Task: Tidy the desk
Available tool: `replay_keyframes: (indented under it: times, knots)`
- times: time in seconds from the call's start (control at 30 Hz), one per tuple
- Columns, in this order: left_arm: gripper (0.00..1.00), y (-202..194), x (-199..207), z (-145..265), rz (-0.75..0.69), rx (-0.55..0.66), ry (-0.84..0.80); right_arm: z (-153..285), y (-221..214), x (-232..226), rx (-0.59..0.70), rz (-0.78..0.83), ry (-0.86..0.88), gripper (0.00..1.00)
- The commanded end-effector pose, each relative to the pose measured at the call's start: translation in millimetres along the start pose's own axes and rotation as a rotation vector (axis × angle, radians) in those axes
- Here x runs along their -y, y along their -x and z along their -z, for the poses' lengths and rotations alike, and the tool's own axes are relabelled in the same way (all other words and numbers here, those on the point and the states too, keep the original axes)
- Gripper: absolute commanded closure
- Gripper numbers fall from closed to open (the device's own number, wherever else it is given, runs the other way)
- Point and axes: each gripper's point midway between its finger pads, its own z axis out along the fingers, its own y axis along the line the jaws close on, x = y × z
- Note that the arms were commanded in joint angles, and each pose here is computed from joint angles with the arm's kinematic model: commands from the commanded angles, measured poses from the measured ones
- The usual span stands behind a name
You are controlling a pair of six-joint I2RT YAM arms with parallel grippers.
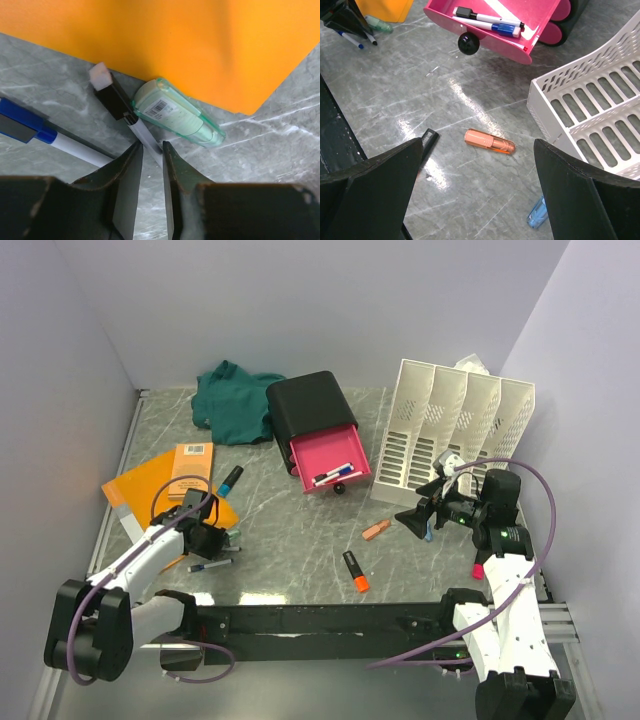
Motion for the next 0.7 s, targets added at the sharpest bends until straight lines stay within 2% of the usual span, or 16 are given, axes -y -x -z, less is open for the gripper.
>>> replay_keyframes:
  times: [0.0,0.2,0.4,0.67]
  knots:
    - [0.73,-11.7,-36.2,-9.6,-0.043,-0.048,0.125,4.2,17.3,-0.9,0.04,0.047,0.0,0.0]
    - [0.84,-12.6,-33.4,-3.2,-0.066,-0.058,0.102,4.5,18.2,-1.2,0.042,0.051,0.001,0.0]
    - [0.94,-16.6,-13.1,12.1,-0.066,-0.089,-0.002,5.0,18.4,-0.7,0.043,0.051,-0.002,0.0]
    - [0.99,-13.9,19.6,48.7,-0.084,-0.095,-0.155,5.1,19.4,-1.5,0.045,0.054,0.0,0.0]
